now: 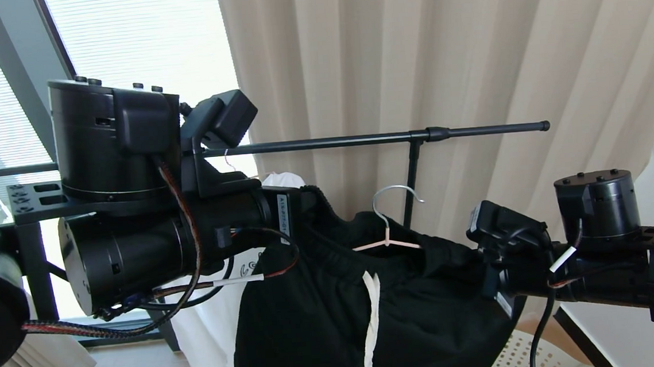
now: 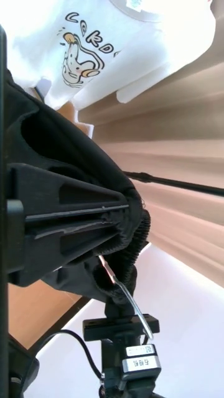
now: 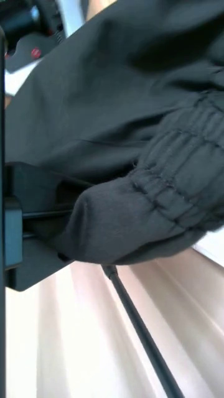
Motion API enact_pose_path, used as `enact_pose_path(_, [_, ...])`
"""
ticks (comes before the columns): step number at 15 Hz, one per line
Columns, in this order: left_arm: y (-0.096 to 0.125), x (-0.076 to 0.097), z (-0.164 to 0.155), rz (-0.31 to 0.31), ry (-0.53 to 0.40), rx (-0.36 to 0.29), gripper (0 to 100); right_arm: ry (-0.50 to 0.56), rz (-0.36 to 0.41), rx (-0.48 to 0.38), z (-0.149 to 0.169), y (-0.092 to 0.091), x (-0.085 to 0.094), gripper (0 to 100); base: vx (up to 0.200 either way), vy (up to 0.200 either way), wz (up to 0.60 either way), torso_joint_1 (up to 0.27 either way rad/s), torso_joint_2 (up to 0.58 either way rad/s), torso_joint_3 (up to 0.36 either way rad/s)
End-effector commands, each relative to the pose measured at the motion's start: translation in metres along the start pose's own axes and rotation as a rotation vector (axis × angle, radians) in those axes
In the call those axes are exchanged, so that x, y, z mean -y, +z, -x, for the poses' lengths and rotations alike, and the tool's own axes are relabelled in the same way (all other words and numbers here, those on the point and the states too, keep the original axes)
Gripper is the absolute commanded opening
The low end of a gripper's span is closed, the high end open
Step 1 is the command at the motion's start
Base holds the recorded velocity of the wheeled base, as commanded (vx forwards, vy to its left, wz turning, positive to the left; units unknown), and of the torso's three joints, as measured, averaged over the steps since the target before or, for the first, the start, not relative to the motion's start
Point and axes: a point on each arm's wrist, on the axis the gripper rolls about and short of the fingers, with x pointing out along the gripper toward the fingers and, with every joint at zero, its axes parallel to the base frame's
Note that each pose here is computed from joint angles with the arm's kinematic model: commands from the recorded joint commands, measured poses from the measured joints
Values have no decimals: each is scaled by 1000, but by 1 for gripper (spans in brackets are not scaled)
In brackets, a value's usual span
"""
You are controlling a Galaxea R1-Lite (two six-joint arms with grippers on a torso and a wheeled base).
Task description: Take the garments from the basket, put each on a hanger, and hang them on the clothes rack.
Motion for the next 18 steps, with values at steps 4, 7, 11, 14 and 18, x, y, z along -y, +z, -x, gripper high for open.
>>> enact_pose_path(4, [-13, -1, -2, -9, 6, -46, 0, -20, -74, 102, -1, 12, -1, 0, 0, 0, 0, 0, 0, 0])
enact_pose_path(7, [-34, 5, -1, -57, -4, -108, 0, -24, -112, 120, -1, 16, 1, 0, 0, 0, 0, 0, 0, 0])
enact_pose_path(11, [-43, 6, 3, -101, 14, -129, 0, -36, -137, 155, -2, 19, 3, 0, 0, 0, 0, 0, 0, 0])
enact_pose_path(14, [-53, 9, 10, -122, -5, -154, 0, -44, -179, 192, -1, 23, 4, 0, 0, 0, 0, 0, 0, 0])
enact_pose_path(18, [-57, 12, 9, -132, -20, -171, 0, -28, -179, 214, -2, 27, 0, 0, 0, 0, 0, 0, 0, 0])
